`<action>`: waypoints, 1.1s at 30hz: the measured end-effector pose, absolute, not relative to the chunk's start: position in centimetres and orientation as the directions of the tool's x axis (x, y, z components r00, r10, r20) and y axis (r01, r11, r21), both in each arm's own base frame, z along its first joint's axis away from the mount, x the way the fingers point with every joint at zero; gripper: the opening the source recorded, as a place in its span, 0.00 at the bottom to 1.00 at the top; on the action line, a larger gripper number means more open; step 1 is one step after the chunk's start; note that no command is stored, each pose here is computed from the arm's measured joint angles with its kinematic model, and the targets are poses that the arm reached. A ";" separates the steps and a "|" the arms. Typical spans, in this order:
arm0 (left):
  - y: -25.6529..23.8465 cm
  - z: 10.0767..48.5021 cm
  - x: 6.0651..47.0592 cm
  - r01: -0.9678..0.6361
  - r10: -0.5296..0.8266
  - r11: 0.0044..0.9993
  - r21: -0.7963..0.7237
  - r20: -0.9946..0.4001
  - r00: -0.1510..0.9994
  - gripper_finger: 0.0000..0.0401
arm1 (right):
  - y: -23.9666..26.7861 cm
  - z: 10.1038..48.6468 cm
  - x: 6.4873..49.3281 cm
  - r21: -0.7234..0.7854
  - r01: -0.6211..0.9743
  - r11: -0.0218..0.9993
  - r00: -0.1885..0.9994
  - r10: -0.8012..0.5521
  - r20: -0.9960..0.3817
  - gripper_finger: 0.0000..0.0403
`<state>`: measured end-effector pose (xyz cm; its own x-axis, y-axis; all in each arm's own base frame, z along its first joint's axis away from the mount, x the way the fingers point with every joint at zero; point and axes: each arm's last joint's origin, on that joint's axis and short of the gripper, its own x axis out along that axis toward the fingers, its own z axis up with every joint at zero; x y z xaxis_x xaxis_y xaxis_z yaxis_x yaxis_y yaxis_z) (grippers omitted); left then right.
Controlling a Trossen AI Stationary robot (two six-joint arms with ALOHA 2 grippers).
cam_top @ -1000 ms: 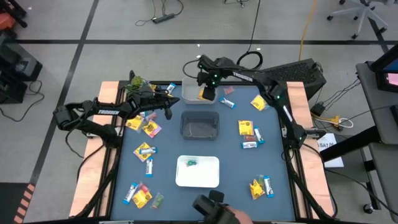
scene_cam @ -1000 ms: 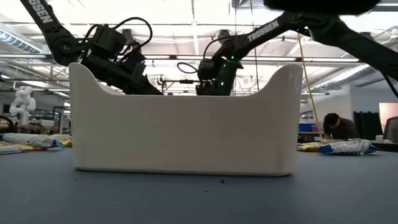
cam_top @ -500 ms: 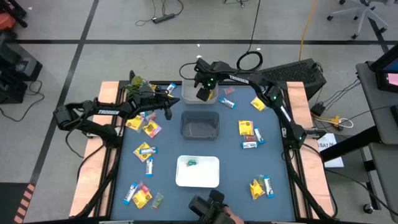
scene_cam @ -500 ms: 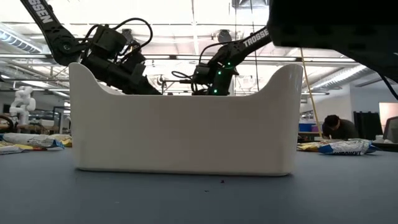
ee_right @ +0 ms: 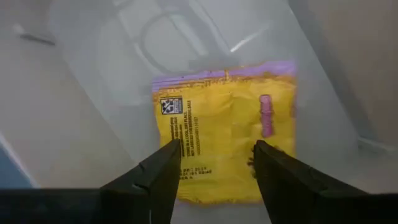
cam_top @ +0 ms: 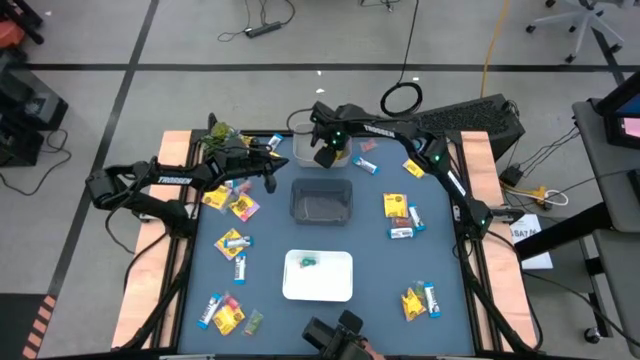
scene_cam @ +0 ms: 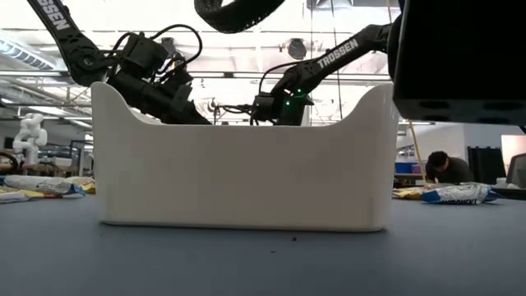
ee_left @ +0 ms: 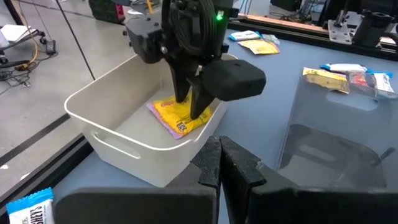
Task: Sort candy
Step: Put the yellow candy into the black bin
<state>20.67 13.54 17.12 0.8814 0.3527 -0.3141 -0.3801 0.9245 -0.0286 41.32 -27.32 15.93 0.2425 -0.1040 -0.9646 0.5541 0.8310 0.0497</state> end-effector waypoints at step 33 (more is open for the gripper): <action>13.5 17.0 20.6 -0.380 0.351 0.924 -0.031 -0.325 0.878 0.02 | -28.4 19.0 40.8 -0.040 0.411 0.911 0.214 -0.139 -0.967 0.07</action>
